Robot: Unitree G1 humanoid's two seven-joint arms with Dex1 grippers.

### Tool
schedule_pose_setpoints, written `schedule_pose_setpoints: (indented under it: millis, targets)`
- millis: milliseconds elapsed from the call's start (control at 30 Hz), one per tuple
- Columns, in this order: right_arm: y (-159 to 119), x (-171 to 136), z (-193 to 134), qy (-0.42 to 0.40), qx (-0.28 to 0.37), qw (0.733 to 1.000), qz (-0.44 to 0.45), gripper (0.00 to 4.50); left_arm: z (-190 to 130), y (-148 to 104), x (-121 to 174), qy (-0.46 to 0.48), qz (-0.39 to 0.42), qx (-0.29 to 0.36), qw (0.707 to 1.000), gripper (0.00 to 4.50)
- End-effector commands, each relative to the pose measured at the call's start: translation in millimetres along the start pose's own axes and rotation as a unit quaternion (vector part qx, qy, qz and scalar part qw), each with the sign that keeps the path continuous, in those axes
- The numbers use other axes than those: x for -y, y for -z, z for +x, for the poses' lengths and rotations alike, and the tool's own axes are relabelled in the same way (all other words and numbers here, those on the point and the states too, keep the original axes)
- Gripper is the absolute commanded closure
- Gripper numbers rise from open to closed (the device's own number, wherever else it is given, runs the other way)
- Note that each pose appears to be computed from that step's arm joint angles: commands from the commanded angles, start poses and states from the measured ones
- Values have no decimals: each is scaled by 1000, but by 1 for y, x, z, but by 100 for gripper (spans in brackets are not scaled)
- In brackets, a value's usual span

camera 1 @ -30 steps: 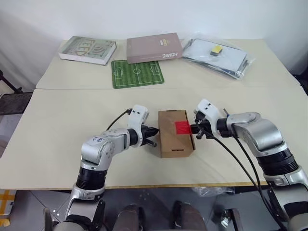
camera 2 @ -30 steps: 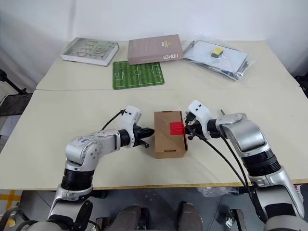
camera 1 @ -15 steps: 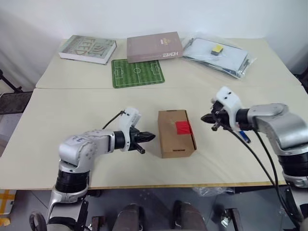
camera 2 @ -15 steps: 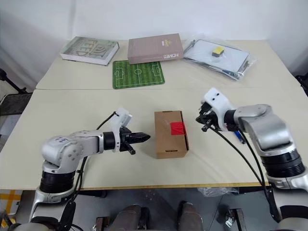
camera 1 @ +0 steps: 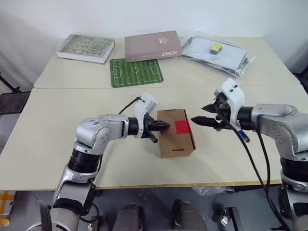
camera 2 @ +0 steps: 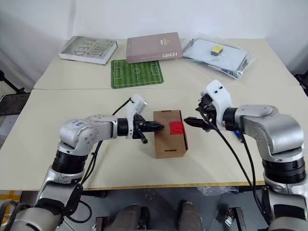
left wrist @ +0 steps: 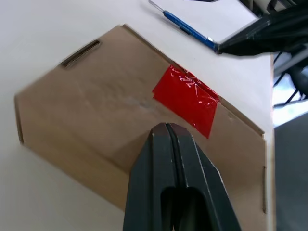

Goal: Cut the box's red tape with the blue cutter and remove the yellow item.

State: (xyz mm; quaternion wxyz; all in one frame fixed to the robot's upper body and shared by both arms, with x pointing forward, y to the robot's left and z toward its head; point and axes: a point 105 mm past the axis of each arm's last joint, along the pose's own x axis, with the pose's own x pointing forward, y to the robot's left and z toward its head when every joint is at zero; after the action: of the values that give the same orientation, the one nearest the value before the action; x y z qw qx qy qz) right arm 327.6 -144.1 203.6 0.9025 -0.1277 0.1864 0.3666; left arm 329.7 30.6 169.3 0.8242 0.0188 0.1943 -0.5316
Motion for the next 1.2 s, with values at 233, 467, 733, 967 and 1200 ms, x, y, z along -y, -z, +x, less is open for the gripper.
schedule_pose_setpoints:
  millis: [233,467,733,967,1200]
  targets:
    - [9,14,17,48,0,999,17,3,0,7,-4,2,67,-31,997,450]
    - [32,25,20,63,-24,997,34,3,-3,10,-2,4,69,-35,997,450]
    - [59,39,17,74,-73,995,11,3,-3,12,0,4,62,-38,997,450]
    - [71,52,13,73,-102,992,-19,3,-2,15,3,5,56,-42,998,450]
    - [79,54,17,57,-125,989,-48,3,-1,16,4,4,53,-44,998,450]
